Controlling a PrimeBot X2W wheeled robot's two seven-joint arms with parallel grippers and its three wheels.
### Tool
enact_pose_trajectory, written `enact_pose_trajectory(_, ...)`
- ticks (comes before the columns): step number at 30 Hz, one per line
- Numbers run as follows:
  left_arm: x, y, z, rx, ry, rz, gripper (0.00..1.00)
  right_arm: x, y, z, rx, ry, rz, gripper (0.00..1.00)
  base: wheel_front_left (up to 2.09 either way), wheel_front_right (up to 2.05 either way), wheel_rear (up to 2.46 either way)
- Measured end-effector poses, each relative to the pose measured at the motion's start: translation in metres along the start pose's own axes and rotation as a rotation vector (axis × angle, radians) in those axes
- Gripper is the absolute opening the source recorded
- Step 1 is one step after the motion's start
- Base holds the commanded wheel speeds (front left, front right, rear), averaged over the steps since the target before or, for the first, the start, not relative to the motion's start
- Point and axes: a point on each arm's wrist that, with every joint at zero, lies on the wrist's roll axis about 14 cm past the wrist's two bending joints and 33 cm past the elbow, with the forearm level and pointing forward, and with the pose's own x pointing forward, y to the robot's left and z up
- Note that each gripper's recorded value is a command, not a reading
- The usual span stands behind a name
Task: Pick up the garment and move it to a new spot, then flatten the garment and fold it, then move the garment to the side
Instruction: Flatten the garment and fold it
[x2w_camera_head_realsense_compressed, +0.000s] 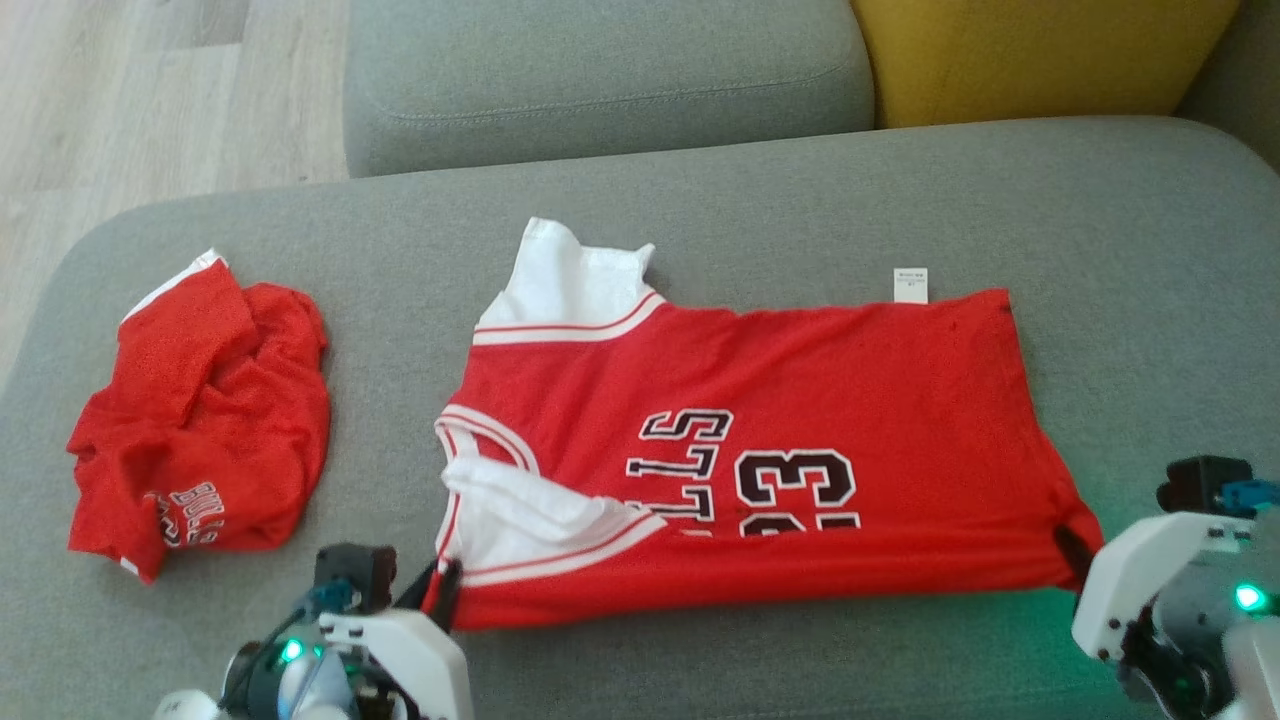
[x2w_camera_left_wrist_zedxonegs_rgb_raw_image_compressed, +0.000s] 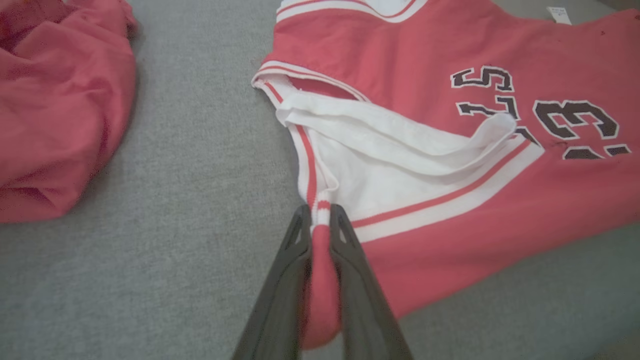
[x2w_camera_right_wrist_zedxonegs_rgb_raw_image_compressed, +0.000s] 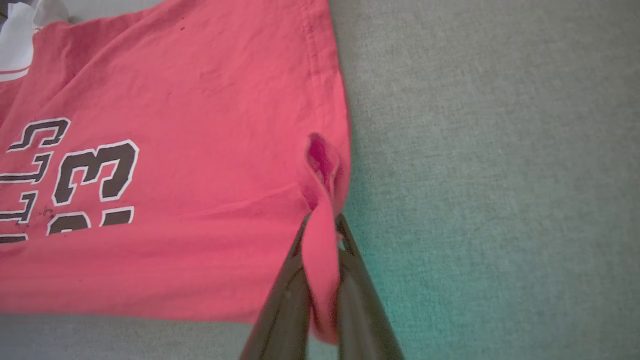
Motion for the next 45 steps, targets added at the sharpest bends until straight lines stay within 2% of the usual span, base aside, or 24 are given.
enact_pose_trajectory(3, -0.007, -0.003, -0.01, 0.006, 0.046, -0.014, 0.0, -0.007, -0.001, -0.006, 0.017, 0.022, 0.004, 0.0, 0.0, 0.0, 0.0)
enact_pose_trajectory(4, -0.009, -0.003, -0.014, 0.01, 0.064, -0.018, 0.0, -0.009, -0.002, -0.007, 0.016, 0.024, 0.004, 0.32, 0.0, 0.0, 0.0)
enact_pose_trajectory(5, -0.01, -0.005, -0.019, 0.017, 0.088, -0.023, 0.21, -0.011, -0.002, -0.007, 0.014, 0.017, 0.003, 0.84, 0.0, 0.0, 0.0)
enact_pose_trajectory(6, -0.011, -0.006, -0.023, 0.022, 0.108, -0.027, 0.6, -0.012, -0.002, -0.006, 0.016, 0.009, 0.003, 1.0, 0.0, 0.0, 0.0)
enact_pose_trajectory(7, -0.012, -0.006, -0.025, 0.022, 0.119, -0.026, 1.0, -0.014, -0.001, -0.004, 0.021, -0.002, 0.005, 1.0, 0.0, 0.0, 0.0)
enact_pose_trajectory(12, -0.011, -0.006, -0.014, 0.013, 0.077, -0.009, 1.0, -0.021, 0.003, 0.019, 0.04, -0.109, 0.013, 1.0, 0.0, 0.0, 0.0)
enact_pose_trajectory(16, -0.006, 0.004, 0.018, -0.023, -0.081, 0.043, 1.0, -0.03, 0.008, 0.051, 0.025, -0.281, 0.011, 1.0, 0.0, 0.0, 0.0)
enact_pose_trajectory(19, 0.001, 0.006, 0.052, -0.103, -0.227, 0.057, 1.0, -0.035, 0.015, 0.069, 0.037, -0.393, 0.022, 1.0, 0.0, 0.0, 0.0)
enact_pose_trajectory(24, 0.026, 0.0, 0.099, -0.1, -0.372, 0.011, 1.0, -0.038, 0.028, 0.104, -0.008, -0.568, 0.03, 1.0, 0.0, 0.0, 0.0)
enact_pose_trajectory(28, 0.044, -0.005, 0.106, -0.068, -0.358, -0.025, 1.0, -0.036, 0.035, 0.121, -0.048, -0.625, 0.036, 1.0, 0.0, 0.0, 0.0)
enact_pose_trajectory(30, 0.068, -0.006, 0.11, 0.003, -0.316, -0.055, 1.0, -0.027, 0.04, 0.133, -0.069, -0.646, 0.043, 1.0, 0.0, 0.0, 0.0)
enact_pose_trajectory(32, 0.077, -0.006, 0.111, 0.027, -0.296, -0.068, 1.0, -0.024, 0.042, 0.135, -0.08, -0.646, 0.046, 1.0, 0.0, 0.0, 0.0)
enact_pose_trajectory(36, 0.122, -0.002, 0.119, 0.135, -0.193, -0.135, 1.0, -0.002, 0.047, 0.142, -0.125, -0.627, 0.047, 1.0, 0.0, 0.0, 0.0)
enact_pose_trajectory(45, 0.192, 0.004, 0.133, 0.251, -0.033, -0.204, 1.0, 0.023, 0.051, 0.157, -0.161, -0.622, 0.044, 1.0, 0.0, 0.0, 0.0)
